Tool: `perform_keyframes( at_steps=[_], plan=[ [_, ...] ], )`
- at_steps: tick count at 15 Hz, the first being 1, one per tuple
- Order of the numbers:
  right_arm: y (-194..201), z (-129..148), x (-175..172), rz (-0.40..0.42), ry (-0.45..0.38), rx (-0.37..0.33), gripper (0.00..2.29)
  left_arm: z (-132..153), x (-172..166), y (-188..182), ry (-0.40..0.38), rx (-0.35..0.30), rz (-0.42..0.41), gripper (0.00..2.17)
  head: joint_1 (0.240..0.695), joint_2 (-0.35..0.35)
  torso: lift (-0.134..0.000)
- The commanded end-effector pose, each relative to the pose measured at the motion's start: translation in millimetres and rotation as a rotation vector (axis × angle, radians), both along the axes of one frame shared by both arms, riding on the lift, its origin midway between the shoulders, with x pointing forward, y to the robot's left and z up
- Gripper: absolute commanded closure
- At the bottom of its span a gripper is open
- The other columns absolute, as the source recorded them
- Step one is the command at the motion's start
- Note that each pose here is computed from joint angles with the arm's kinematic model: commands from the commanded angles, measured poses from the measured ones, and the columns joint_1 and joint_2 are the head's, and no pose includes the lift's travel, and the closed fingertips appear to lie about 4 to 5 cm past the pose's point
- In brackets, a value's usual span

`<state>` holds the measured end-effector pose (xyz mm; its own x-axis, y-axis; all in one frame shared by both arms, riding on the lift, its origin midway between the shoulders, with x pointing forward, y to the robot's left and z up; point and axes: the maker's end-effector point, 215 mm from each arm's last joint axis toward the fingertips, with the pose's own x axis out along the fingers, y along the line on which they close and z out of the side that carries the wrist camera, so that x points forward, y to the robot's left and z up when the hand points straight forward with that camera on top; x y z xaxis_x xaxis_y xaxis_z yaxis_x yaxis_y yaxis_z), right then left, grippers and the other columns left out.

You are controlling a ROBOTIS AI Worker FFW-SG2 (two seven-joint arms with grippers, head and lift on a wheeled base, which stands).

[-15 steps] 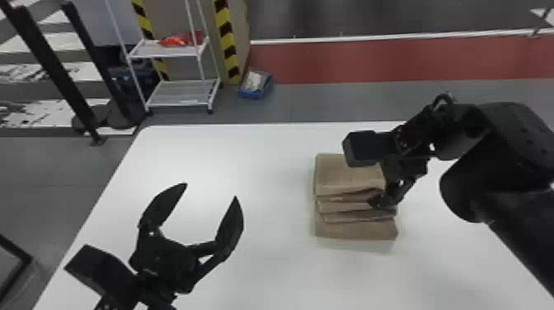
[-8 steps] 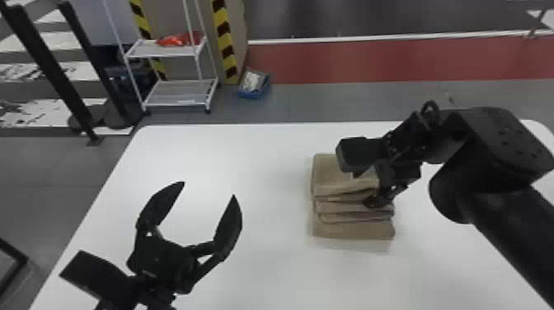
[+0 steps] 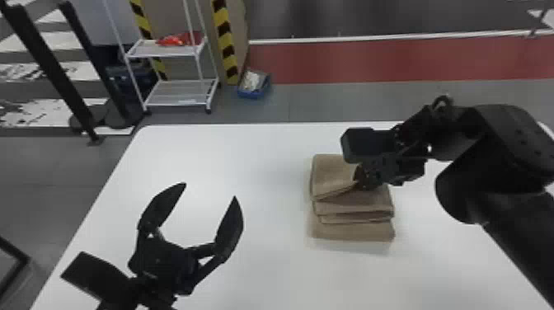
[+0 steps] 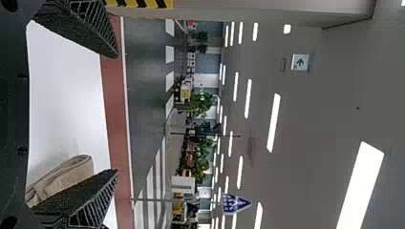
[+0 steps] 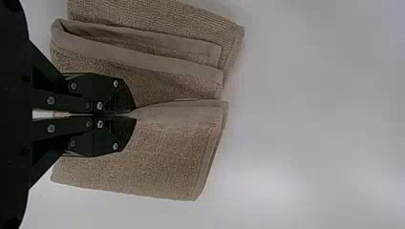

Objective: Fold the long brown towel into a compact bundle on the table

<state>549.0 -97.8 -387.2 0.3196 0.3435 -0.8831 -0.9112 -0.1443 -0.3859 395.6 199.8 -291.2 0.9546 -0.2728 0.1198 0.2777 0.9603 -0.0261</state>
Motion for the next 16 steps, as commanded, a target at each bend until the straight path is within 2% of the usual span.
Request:
perform_keyframes(
  at_steps=[1,6,7,8,10,11,12,16],
  plan=[
    [0,23,-8,0.000,-0.040,0.039,1.60,-1,-1,-1,0.002,-0.006,-0.001,0.03,0.695,0.119,-0.125],
    [-13,-13,-43,0.019,-0.020,-0.032,1.58,-6,-4,-6,0.013,-0.016,-0.020,0.03,0.695,0.108,-0.125],
    [-13,-15,-49,0.019,-0.023,-0.038,1.34,-7,-4,-6,0.016,-0.016,-0.020,0.03,0.695,0.105,-0.125],
    [-8,-11,-53,0.016,-0.022,-0.019,0.99,-9,-5,-7,0.019,-0.017,-0.024,0.03,0.695,0.104,-0.125],
    [-15,0,-49,-0.103,-0.003,0.031,0.21,-10,-8,-7,0.017,-0.018,-0.024,0.03,0.695,0.105,-0.125],
    [-9,5,-52,-0.093,-0.012,0.038,0.09,-8,-10,-7,0.009,-0.018,-0.026,0.03,0.695,0.106,-0.125],
    [-5,5,-55,-0.081,-0.015,0.037,0.06,-9,-12,-7,0.010,-0.020,-0.029,0.03,0.695,0.104,-0.125],
    [14,-12,-72,-0.031,-0.010,-0.017,0.06,-6,-17,-6,-0.002,-0.028,-0.030,0.03,0.695,0.119,-0.125]
  ],
)
